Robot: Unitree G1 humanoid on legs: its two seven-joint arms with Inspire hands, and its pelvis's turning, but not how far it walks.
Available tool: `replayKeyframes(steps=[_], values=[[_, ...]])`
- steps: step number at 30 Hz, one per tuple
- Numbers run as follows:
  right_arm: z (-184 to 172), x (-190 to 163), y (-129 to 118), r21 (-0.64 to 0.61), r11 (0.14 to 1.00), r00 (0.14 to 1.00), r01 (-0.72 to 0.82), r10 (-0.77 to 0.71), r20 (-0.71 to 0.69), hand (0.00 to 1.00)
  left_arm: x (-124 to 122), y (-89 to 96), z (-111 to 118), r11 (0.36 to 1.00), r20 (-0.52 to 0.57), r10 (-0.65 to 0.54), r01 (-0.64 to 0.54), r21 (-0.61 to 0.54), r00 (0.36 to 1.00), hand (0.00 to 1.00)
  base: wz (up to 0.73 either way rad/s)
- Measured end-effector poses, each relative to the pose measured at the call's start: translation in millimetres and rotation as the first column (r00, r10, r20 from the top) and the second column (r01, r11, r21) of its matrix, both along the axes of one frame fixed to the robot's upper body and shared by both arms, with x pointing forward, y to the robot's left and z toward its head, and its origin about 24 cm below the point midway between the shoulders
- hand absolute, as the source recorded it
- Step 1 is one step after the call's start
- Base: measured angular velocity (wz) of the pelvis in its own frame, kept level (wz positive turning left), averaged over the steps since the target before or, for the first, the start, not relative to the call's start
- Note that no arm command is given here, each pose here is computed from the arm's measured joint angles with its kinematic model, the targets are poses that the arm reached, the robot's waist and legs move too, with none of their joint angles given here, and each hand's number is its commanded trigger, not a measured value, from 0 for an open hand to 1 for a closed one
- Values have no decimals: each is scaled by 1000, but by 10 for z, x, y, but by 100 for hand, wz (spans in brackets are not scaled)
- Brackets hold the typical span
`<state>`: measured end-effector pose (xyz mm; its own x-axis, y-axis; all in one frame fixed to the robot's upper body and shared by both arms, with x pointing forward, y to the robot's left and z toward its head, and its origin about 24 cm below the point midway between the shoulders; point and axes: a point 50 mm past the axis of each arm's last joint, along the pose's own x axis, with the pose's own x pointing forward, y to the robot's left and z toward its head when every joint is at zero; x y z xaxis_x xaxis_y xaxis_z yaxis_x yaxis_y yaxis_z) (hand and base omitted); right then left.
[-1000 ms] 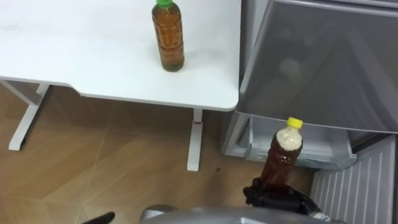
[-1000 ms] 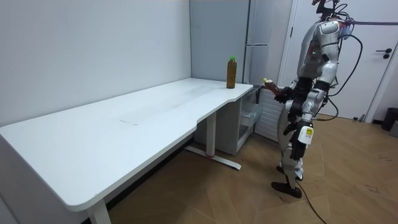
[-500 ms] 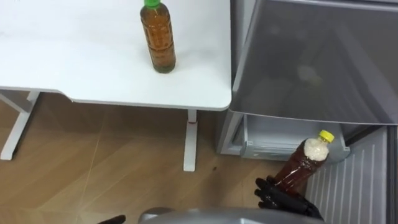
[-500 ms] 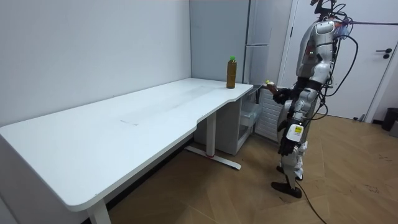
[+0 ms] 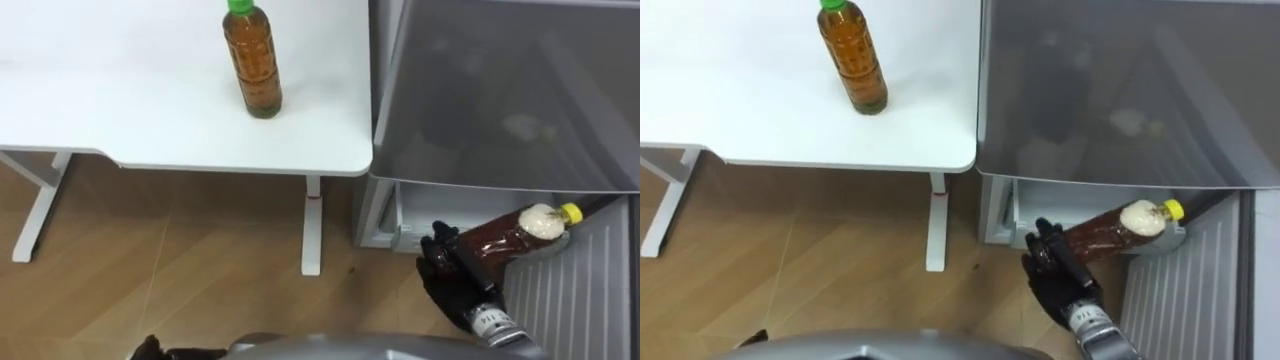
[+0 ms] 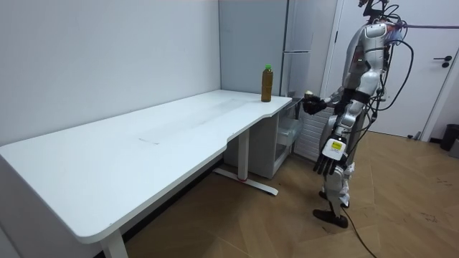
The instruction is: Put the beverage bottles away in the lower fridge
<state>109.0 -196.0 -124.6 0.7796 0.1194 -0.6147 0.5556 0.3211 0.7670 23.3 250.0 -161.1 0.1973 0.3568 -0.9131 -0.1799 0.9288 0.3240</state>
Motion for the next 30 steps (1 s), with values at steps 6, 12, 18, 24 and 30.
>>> replayKeyframes(steps=[6, 12, 18, 24, 30], values=[[61, 183, 52, 7, 1000, 998, 1, -2, 58, 100, 22, -74, -14, 985, -36, -171, 171, 17, 985, 0, 6], [-39, 135, 69, 2, 1000, 1000, -13, 13, -8, 100, 64, -129, -24, 956, -56, -290, 291, 21, 956, 0, 3], [-86, 68, 39, 16, 1000, 999, 20, -19, -51, 100, 58, -145, -31, 953, -65, -303, 301, -33, 951, 0, 6], [-135, 154, -36, -3, 999, 996, 36, -36, -87, 100, 126, -158, -25, 939, -48, -341, 338, -58, 939, 0, 6], [-28, 580, -136, -16, 996, 995, 92, -93, -22, 100, 419, -158, 7, 929, 19, -367, 367, -48, 930, 0, 8]])
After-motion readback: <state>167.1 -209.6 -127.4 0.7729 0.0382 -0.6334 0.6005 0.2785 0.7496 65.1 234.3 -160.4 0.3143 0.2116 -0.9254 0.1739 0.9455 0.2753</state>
